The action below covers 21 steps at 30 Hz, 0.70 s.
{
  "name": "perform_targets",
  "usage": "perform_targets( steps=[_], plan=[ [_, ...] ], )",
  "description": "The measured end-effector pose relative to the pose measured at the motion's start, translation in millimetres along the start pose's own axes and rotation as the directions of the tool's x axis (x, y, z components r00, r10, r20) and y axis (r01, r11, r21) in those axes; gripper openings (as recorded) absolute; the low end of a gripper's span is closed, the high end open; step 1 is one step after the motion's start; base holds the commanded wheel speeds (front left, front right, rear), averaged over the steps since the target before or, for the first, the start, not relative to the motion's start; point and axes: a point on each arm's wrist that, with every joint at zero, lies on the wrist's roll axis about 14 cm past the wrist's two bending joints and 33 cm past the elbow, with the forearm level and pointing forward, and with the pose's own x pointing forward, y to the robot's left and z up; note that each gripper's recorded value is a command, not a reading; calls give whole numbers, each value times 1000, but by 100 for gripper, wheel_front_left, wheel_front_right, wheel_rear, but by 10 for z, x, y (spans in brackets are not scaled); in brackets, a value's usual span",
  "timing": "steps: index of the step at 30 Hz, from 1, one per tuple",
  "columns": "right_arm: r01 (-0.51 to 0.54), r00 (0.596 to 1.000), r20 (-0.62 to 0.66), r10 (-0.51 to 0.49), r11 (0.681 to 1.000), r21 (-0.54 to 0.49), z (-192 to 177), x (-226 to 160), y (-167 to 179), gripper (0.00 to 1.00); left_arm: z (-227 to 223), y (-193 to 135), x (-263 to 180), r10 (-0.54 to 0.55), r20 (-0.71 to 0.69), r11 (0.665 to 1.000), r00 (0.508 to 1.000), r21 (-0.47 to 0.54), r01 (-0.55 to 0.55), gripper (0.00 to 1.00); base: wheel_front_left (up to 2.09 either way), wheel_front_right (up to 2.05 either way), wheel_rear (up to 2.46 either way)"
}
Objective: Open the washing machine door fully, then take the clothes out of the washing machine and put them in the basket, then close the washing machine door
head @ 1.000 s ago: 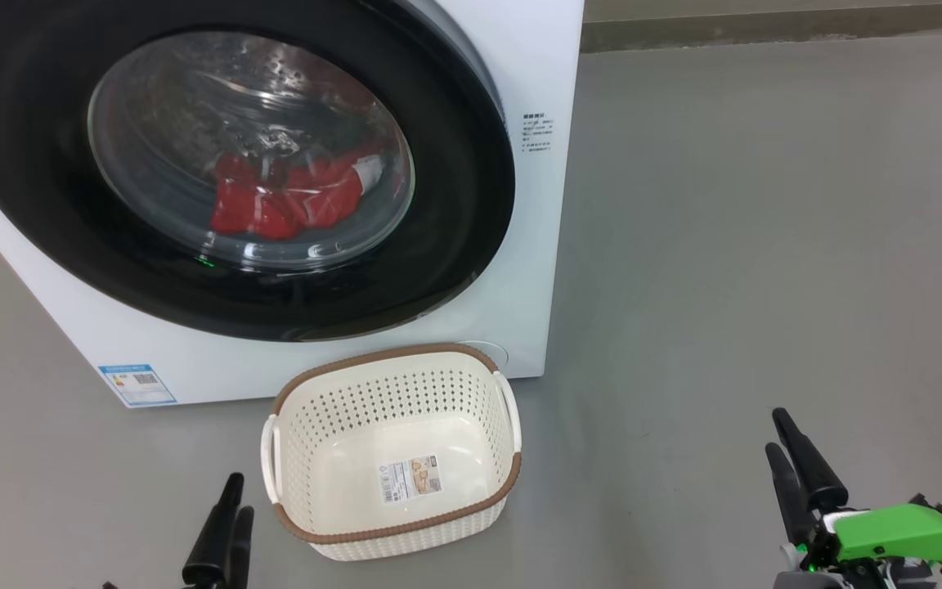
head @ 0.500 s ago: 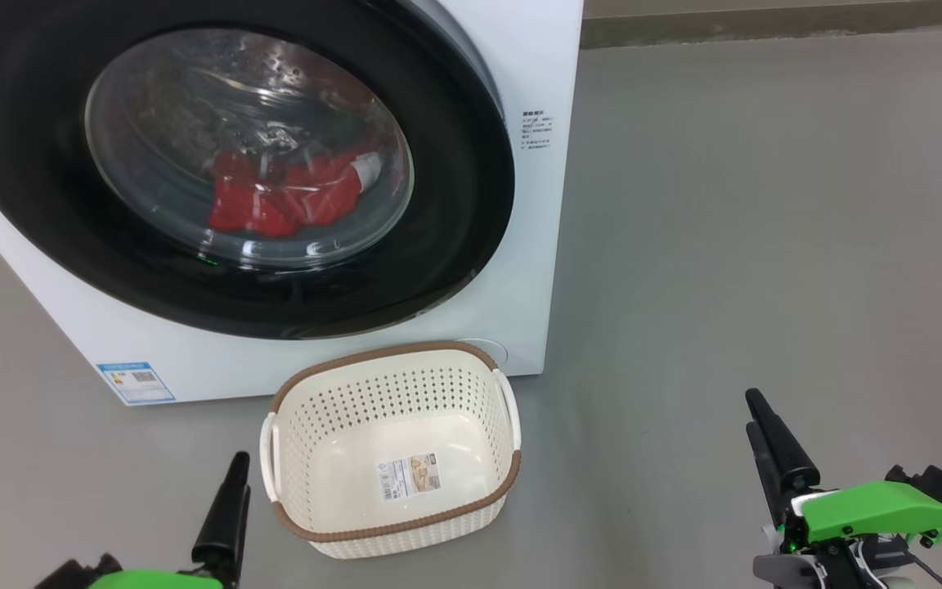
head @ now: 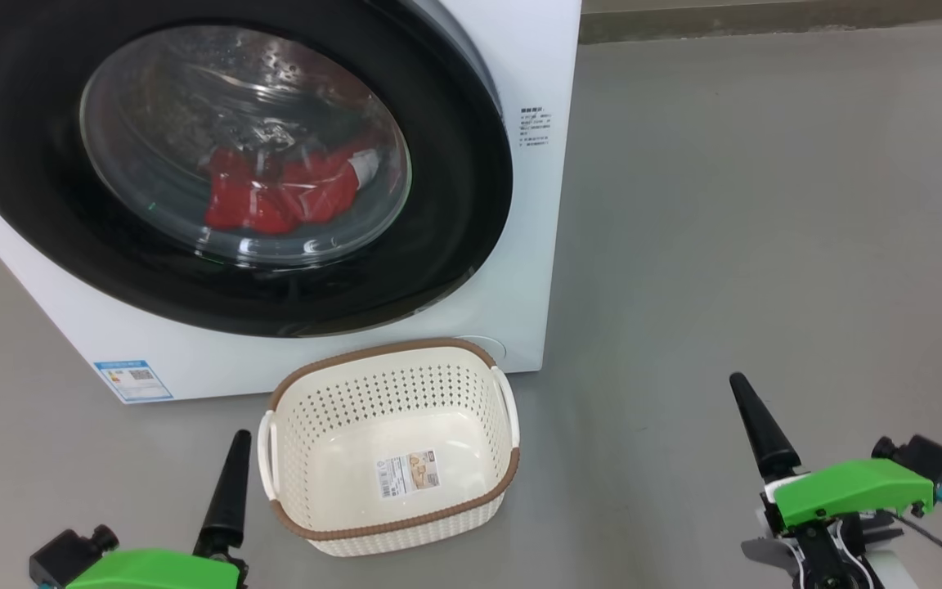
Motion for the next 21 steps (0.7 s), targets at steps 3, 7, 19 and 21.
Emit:
perform_targets(
  steps=[3,7,19,21],
  plan=[
    [-18,1000,3,18,999,-43,8,47,72,100,-5,-26,20,-7,1,999,1000,38,7,100,0,0,0],
    [-22,1000,-1,22,993,-116,1,68,87,100,-15,-84,60,-23,-3,995,1000,101,24,100,0,0,0],
    [-67,998,-19,64,945,-320,-62,132,228,100,-48,-240,126,-67,-6,962,998,264,66,100,0,0,0],
    [-70,998,-17,68,934,-351,-59,134,237,100,-40,-284,138,-79,-2,952,997,296,76,100,0,0,0]
  ],
)
